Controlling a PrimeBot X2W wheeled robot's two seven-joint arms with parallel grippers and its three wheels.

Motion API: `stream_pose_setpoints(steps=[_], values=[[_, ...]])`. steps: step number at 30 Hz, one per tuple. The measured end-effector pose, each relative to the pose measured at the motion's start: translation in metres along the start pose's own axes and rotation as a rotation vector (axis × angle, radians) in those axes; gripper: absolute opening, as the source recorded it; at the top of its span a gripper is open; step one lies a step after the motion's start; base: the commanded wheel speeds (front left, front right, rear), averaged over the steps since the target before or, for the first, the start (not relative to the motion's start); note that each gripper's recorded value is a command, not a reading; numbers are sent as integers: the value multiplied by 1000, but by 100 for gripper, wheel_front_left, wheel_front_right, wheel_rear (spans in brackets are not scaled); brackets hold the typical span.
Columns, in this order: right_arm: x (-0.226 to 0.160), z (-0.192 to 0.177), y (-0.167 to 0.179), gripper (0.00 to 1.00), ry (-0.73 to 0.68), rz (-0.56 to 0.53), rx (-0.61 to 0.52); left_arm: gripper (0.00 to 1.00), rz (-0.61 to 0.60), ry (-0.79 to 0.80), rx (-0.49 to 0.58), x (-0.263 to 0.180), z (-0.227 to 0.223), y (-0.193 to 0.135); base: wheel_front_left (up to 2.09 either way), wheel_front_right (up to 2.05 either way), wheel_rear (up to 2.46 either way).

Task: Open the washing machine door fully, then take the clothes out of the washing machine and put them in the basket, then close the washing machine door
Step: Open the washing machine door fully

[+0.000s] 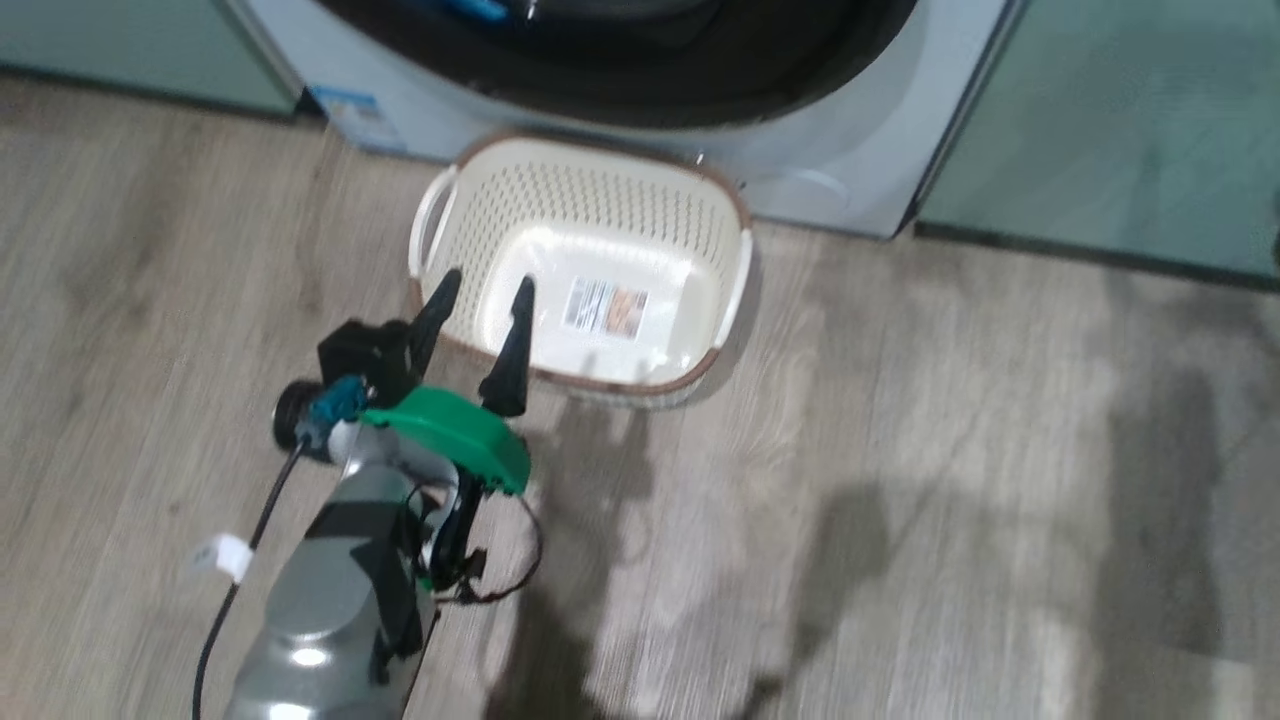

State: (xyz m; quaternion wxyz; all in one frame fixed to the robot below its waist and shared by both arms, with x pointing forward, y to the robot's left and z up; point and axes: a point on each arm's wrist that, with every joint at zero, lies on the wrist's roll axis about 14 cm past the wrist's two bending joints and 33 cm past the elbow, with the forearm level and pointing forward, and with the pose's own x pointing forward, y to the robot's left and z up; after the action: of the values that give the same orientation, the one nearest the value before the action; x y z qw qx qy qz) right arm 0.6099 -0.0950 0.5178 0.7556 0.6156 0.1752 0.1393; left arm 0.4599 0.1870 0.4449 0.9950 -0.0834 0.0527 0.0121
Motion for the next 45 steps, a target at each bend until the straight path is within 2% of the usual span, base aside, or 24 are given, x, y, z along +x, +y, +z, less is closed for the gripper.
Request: stream_pose_setpoints(steps=[6, 15, 30, 37, 45], values=[[39, -27, -17, 0, 144, -39, 15, 100, 14, 23, -7, 14, -12, 5, 0, 0, 0], [75, -88, -39, 0, 333, -65, 25, 100, 39, 46, -7, 27, -25, 14, 0, 0, 0], [112, -116, -47, 0, 443, -29, 21, 100, 75, 91, -6, 34, -47, 27, 0, 0, 0], [126, -116, -38, 0, 459, 12, 5, 100, 68, 82, 4, 45, -48, 26, 0, 0, 0], [125, -131, -42, 0, 533, 17, -27, 100, 64, 87, 6, 49, -53, 25, 0, 0, 0]])
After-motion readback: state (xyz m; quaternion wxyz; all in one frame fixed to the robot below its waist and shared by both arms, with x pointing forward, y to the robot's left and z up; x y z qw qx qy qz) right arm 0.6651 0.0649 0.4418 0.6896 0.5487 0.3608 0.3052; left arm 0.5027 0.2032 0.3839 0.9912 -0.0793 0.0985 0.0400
